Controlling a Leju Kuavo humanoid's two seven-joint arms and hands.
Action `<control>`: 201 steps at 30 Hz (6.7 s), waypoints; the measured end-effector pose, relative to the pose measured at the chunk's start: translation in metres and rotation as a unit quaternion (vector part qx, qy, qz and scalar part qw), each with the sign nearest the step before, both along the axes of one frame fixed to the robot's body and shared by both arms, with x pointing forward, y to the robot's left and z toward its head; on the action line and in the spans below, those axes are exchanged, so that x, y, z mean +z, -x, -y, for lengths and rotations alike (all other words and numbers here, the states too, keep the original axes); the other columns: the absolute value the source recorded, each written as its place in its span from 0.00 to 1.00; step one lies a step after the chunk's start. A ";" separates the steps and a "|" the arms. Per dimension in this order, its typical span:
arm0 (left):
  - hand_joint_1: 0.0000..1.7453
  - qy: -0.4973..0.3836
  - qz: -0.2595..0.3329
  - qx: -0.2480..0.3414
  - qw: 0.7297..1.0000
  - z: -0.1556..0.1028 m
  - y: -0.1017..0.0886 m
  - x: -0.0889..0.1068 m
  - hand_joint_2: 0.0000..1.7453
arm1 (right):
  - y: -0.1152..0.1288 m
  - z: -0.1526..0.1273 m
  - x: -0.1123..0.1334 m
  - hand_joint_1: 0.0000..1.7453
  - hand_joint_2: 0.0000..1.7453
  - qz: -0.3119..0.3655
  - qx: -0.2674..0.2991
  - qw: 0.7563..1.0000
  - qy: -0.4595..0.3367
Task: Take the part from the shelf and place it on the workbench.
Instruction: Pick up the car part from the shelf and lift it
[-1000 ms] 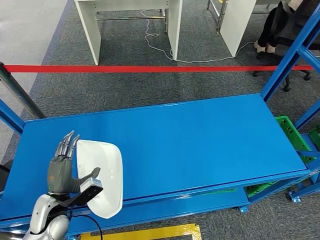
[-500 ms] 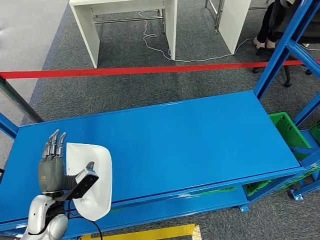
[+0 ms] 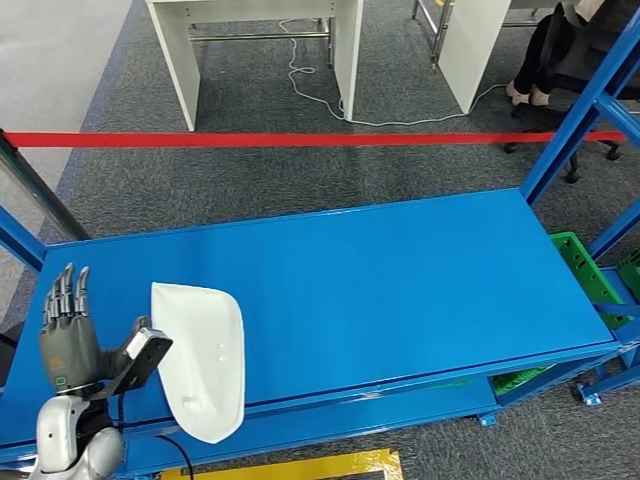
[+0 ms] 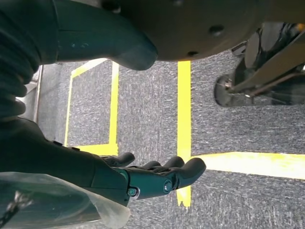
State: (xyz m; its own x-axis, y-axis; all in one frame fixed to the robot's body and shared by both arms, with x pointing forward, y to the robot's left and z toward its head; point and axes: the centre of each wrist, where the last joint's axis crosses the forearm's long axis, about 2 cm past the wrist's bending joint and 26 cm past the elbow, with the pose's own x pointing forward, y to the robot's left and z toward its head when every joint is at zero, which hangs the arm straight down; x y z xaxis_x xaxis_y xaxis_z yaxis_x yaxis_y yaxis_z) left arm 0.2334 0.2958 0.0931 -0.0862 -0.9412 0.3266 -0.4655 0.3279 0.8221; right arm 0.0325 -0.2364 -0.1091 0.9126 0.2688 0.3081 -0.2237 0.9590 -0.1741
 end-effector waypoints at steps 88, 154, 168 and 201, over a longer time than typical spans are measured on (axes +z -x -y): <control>0.00 -0.017 -0.083 -0.194 0.977 -0.011 0.036 -0.021 1.00 | -0.002 -0.002 0.000 0.00 1.00 0.010 -0.001 1.000 -0.015; 1.00 -0.225 -0.148 -0.346 0.899 0.031 0.014 -0.030 1.00 | -0.003 0.001 0.000 0.00 1.00 0.005 0.012 1.000 -0.017; 1.00 -0.203 -0.186 -0.294 0.915 0.025 0.000 -0.032 1.00 | -0.003 0.002 0.000 0.00 1.00 0.005 0.011 1.000 -0.017; 1.00 0.285 0.096 -0.254 0.920 0.091 0.018 0.017 1.00 | 0.000 0.000 0.000 0.00 1.00 0.009 0.002 1.000 -0.004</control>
State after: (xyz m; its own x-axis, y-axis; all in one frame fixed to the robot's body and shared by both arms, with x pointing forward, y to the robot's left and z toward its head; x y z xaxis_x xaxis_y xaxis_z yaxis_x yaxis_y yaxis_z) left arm 0.2157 0.2051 0.1102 -0.5742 -0.4455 0.6870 -0.2525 0.8945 0.3690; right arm 0.0329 -0.2367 -0.1091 0.9060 0.2690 0.3267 -0.2235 0.9597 -0.1704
